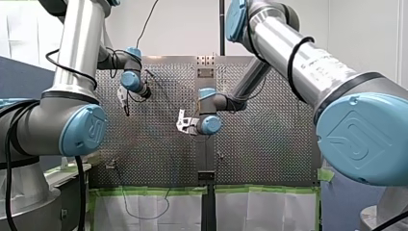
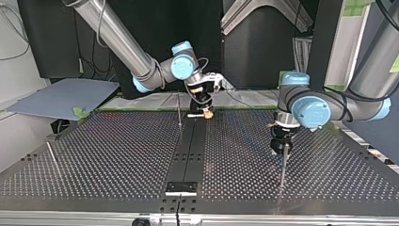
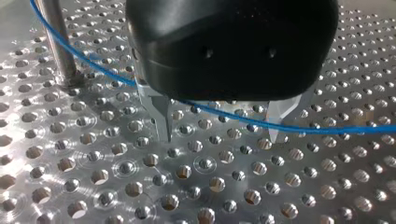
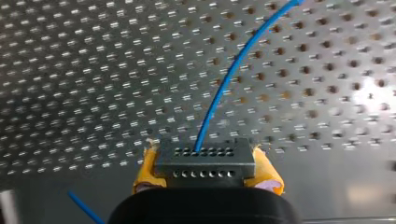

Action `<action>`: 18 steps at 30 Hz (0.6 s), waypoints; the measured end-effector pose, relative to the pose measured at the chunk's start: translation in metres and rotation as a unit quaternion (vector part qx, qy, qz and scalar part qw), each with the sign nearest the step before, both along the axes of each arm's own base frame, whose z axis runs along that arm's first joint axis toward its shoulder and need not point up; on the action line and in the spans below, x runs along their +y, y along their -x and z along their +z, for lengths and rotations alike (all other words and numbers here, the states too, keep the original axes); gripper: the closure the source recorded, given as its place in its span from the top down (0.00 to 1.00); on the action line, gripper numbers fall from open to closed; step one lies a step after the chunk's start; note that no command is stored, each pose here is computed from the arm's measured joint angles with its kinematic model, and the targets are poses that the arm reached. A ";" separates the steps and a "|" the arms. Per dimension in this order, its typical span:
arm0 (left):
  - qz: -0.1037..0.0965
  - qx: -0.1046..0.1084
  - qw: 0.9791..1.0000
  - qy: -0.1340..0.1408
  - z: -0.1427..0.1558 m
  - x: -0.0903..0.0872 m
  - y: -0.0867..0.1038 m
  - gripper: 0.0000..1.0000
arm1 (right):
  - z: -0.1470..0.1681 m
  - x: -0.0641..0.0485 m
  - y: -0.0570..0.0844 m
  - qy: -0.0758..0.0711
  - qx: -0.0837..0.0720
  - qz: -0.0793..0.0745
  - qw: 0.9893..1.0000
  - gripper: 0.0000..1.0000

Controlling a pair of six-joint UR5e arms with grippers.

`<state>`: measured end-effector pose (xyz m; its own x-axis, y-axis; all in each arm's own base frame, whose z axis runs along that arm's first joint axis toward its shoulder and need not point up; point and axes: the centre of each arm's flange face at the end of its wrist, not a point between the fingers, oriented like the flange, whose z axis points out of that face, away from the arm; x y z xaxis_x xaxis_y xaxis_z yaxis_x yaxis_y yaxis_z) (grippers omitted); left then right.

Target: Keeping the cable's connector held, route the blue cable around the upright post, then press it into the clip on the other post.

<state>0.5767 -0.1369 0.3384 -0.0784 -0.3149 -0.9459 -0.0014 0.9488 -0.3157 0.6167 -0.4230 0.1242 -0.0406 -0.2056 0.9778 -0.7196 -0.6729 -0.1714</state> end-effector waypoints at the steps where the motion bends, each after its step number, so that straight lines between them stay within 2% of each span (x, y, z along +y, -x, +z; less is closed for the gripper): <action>1: 0.002 0.000 1.000 0.000 0.000 0.001 0.000 1.00 | -0.006 0.001 0.001 -0.002 0.004 0.000 1.000 0.00; 8: 0.007 0.001 1.000 0.001 -0.001 0.002 0.000 1.00 | -0.057 0.006 0.010 -0.021 0.027 -0.005 0.999 0.00; 18: 0.011 0.000 1.000 0.002 0.000 0.004 -0.001 1.00 | -0.127 0.012 0.021 -0.046 0.056 -0.015 0.997 0.00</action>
